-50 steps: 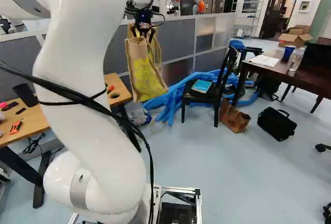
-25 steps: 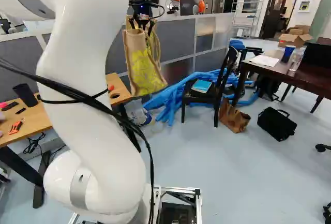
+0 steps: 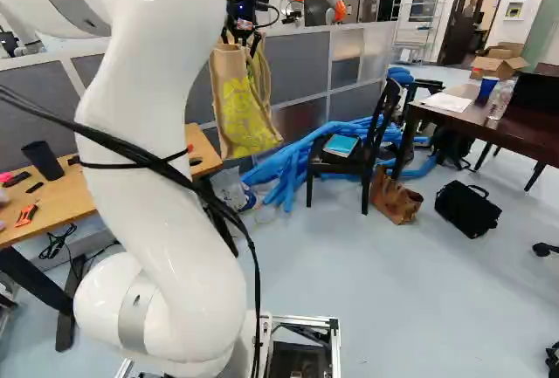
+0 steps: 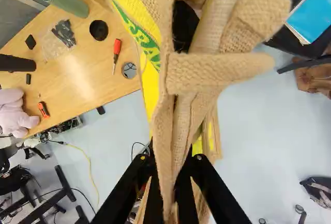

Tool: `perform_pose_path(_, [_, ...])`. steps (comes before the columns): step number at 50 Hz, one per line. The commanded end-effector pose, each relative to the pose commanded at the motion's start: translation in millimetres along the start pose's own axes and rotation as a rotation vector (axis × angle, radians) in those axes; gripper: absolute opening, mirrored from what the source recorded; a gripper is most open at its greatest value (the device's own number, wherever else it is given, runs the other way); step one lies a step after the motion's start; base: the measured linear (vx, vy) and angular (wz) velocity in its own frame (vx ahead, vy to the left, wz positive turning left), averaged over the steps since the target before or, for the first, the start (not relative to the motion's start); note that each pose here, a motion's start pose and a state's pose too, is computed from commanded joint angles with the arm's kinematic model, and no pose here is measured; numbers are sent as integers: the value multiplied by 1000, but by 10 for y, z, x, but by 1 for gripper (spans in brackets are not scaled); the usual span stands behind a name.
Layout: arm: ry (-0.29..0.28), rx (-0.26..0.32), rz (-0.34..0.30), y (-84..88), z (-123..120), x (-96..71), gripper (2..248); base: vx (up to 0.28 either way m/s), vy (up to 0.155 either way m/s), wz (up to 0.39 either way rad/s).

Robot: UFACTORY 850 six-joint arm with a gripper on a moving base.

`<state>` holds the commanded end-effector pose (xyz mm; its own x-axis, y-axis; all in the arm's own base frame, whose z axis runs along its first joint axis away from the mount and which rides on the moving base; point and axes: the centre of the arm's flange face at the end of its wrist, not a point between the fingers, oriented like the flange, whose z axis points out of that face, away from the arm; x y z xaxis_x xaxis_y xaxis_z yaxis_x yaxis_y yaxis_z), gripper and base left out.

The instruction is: Pick up the bag on the ground and place it on the table

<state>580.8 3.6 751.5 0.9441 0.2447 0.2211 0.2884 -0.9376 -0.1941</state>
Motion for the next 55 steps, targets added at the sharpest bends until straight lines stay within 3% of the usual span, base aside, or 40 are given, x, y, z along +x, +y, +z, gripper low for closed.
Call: perform_pose_path(55, [0, 0, 0, 4, 1, 9, 23, 0, 0, 0])
